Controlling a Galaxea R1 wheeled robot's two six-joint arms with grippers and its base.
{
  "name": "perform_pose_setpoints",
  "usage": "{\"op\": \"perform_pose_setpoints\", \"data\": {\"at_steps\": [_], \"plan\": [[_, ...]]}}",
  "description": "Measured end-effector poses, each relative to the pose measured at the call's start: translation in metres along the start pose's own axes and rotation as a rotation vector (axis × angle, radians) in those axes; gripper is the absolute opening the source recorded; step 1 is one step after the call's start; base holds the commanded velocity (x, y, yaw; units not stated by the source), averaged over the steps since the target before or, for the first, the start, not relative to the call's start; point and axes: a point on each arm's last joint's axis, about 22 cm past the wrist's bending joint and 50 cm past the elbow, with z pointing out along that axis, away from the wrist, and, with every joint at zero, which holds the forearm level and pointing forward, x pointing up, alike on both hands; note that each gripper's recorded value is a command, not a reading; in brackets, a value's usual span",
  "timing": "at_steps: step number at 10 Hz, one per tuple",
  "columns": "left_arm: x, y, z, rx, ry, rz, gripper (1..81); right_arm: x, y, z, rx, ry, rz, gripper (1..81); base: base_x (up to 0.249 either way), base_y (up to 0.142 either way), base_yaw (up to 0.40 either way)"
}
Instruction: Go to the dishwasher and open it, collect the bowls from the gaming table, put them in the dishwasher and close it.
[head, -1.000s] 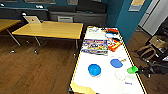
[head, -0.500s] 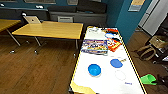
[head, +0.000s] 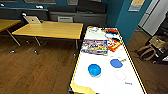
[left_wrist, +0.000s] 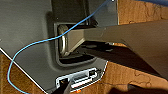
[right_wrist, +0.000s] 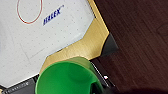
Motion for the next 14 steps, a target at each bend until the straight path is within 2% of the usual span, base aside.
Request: {"op": "perform_pose_setpoints", "data": {"at_steps": [2, 3, 4, 6, 7, 9, 11, 12, 14], "plan": [[0.002, -0.004, -0.010, -0.015, 0.008, -0.001, 81.1, -0.038, 0.033, 0.014, 0.001, 0.007, 0.021, 1.0, 0.000, 0.000, 0.000], [0.006, -0.005, -0.018, -0.029, 0.022, -0.001, 81.1, -0.053, 0.043, 0.019, 0.006, 0.016, 0.022, 1.0, 0.000, 0.000, 0.000], [0.009, -0.006, -0.028, -0.047, 0.036, -0.002, 81.1, -0.069, 0.046, 0.030, 0.026, 0.016, 0.018, 1.0, 0.000, 0.000, 0.000], [0.022, -0.012, -0.055, -0.077, 0.073, 0.000, 81.1, -0.094, 0.027, 0.064, 0.098, 0.005, 0.005, 1.0, 0.000, 0.000, 0.000], [0.031, -0.024, -0.074, -0.078, 0.097, 0.002, 81.1, -0.098, 0.022, 0.075, 0.116, 0.007, 0.004, 1.0, 0.000, 0.000, 0.000], [0.032, -0.047, -0.108, -0.067, 0.119, -0.004, 81.1, -0.101, 0.032, 0.084, 0.106, 0.016, 0.007, 1.0, 0.000, 0.000, 0.000], [0.029, -0.050, -0.130, -0.078, 0.124, -0.011, 81.1, -0.107, 0.034, 0.088, 0.104, 0.007, 0.008, 1.0, 0.000, 0.000, 0.000], [0.031, -0.053, -0.140, -0.082, 0.135, -0.011, 81.1, -0.108, 0.035, 0.091, 0.106, 0.012, 0.006, 1.0, 0.000, 0.000, 0.000], [0.037, -0.062, -0.160, -0.077, 0.165, -0.014, 81.1, -0.131, 0.037, 0.102, 0.113, -0.017, 0.001, 1.0, 0.000, 0.000, 0.000]]}}
